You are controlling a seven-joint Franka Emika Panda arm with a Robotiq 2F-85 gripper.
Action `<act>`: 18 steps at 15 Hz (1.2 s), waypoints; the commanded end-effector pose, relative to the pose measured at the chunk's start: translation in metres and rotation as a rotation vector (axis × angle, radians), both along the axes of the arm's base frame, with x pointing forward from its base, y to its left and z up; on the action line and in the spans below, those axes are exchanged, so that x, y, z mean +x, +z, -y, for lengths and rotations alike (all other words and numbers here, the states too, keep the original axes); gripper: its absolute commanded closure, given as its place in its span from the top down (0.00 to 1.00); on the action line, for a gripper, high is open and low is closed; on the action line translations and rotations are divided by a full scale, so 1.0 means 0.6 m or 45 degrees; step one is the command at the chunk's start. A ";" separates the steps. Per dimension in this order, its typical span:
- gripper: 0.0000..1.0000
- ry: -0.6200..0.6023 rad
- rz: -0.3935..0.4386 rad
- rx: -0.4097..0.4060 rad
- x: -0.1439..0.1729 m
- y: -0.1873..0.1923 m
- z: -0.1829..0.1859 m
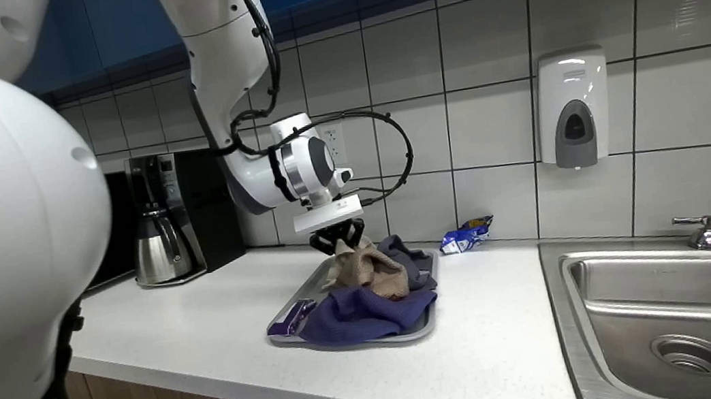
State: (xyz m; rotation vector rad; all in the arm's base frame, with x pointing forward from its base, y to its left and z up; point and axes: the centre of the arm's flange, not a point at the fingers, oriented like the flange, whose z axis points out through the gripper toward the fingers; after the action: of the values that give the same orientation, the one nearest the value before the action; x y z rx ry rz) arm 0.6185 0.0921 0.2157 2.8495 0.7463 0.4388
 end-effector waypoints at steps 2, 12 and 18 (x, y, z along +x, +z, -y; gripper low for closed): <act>0.03 -0.056 -0.041 -0.025 0.029 -0.021 -0.007; 0.88 -0.062 -0.003 -0.038 0.009 0.027 -0.019; 1.00 -0.025 0.075 -0.059 -0.026 0.095 -0.035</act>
State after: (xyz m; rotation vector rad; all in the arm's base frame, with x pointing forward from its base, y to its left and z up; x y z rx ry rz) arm 0.6291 0.1096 0.2470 2.8160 0.7215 0.4783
